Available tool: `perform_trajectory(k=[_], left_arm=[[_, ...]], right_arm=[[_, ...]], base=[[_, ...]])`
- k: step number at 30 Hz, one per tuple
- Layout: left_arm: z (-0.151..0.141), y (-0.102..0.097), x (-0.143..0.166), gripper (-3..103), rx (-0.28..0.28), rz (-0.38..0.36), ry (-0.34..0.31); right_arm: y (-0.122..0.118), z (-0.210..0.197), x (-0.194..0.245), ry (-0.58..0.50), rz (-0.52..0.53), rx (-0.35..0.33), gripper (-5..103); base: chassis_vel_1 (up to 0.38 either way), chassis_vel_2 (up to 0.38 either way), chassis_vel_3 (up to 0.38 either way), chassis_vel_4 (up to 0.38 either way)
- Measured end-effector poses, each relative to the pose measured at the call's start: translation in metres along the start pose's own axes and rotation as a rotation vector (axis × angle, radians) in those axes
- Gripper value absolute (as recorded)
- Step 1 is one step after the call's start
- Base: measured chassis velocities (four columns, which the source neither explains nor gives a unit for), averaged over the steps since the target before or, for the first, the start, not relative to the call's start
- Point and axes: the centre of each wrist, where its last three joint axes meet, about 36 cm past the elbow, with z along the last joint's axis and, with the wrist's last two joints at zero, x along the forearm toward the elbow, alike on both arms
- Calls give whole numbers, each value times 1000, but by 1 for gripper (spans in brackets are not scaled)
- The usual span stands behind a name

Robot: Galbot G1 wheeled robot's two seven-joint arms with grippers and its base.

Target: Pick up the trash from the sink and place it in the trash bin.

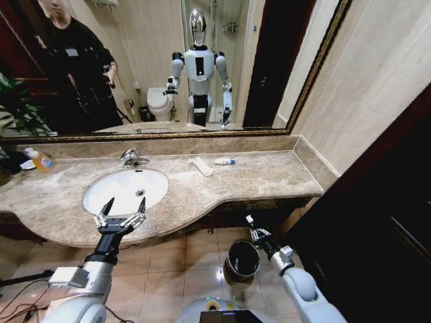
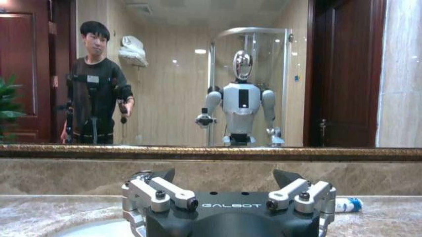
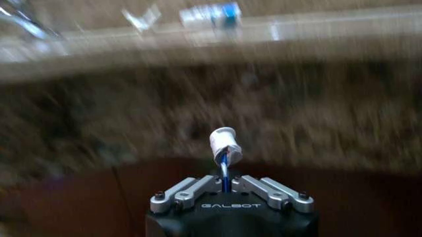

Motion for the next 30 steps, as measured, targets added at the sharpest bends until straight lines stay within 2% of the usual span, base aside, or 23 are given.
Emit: perform_trajectory(k=[2, 7, 18, 30], left_arm=[[0, 0, 0, 100, 0, 0, 0], [0, 0, 0, 100, 0, 0, 0], [0, 0, 0, 100, 0, 0, 0], [0, 0, 0, 100, 0, 0, 0]], right_arm=[[-3, 29, -14, 57, 40, -20, 3], [-6, 66, -31, 120, 75, -29, 3], [-9, 95, -46, 167, 106, -36, 3], [-8, 106, -46, 201, 115, -27, 1]], base=[[0, 0, 0, 0], [0, 0, 0, 0], [0, 0, 0, 0], [0, 0, 0, 0]])
